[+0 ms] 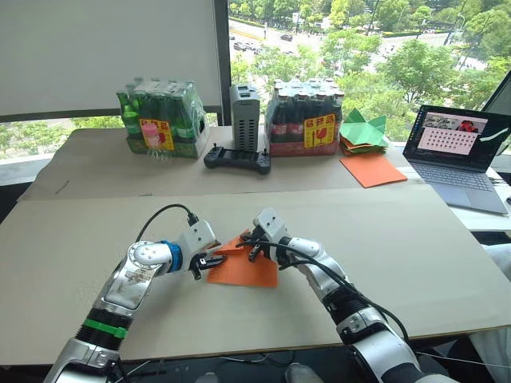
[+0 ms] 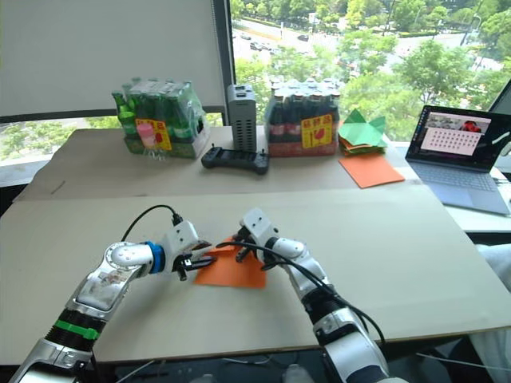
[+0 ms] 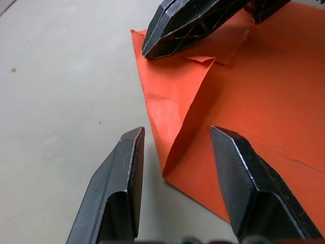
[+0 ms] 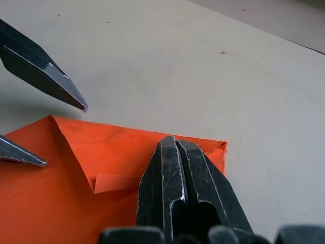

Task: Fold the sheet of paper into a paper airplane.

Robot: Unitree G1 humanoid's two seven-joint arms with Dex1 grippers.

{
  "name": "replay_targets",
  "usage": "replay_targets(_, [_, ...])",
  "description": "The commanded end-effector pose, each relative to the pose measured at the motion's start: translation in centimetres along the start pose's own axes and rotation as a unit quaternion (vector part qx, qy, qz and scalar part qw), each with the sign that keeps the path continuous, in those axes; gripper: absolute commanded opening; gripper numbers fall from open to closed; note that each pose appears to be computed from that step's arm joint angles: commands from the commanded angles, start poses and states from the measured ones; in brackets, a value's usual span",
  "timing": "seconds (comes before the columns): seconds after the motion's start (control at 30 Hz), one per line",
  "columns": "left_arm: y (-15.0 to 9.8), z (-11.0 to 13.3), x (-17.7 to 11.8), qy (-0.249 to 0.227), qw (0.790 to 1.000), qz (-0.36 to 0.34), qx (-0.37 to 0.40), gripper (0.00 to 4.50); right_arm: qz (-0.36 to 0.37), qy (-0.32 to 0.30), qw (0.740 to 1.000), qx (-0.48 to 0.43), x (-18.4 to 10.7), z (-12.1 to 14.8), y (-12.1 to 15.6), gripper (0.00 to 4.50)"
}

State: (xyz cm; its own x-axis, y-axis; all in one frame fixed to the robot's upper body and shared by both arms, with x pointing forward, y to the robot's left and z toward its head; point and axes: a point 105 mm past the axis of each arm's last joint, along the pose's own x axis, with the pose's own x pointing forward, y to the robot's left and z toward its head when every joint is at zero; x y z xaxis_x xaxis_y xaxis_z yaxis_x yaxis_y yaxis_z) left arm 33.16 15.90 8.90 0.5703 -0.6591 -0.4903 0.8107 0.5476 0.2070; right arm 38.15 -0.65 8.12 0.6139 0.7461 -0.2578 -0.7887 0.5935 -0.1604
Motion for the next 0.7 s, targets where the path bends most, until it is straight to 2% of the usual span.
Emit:
replay_targets(0.03, [0.7, 0.7, -1.7, -0.028, 0.999, -0.004, -0.047, 2.17, -0.017, 0.051, 0.998, 0.013, -0.6, -3.0, -0.5, 0.0])
replay_targets(0.07, [1.0, 0.9, -2.1, -0.043, 0.997, -0.001, -0.071, 2.17, -0.017, 0.051, 0.998, 0.013, -0.6, -3.0, -0.5, 0.0])
replay_targets(0.1, [1.6, 1.2, -2.4, -0.058, 0.994, 0.008, -0.097, 1.92, -0.017, 0.051, 0.998, 0.013, -0.6, -3.0, -0.5, 0.0])
replay_targets(0.17, [2.1, 1.7, -2.8, -0.083, 0.987, 0.012, -0.14, 1.36, -0.016, 0.051, 0.998, 0.014, -0.6, -3.0, -0.4, 0.0])
replay_targets(0.3, [1.6, 2.6, -2.8, -0.108, 0.979, -0.01, -0.175, 0.02, -0.016, 0.051, 0.998, 0.013, -0.5, -3.0, -0.4, 0.0])
replay_targets(0.57, [0.3, 2.9, -0.5, -0.119, 0.965, -0.03, -0.231, 0.02, -0.021, 0.052, 0.998, 0.013, -0.5, -3.0, -0.6, 0.0])
replay_targets(0.7, [0.6, 2.9, 0.5, -0.125, 0.957, -0.014, -0.262, 0.02, -0.023, 0.052, 0.998, 0.014, -0.5, -3.0, -0.6, 0.0])
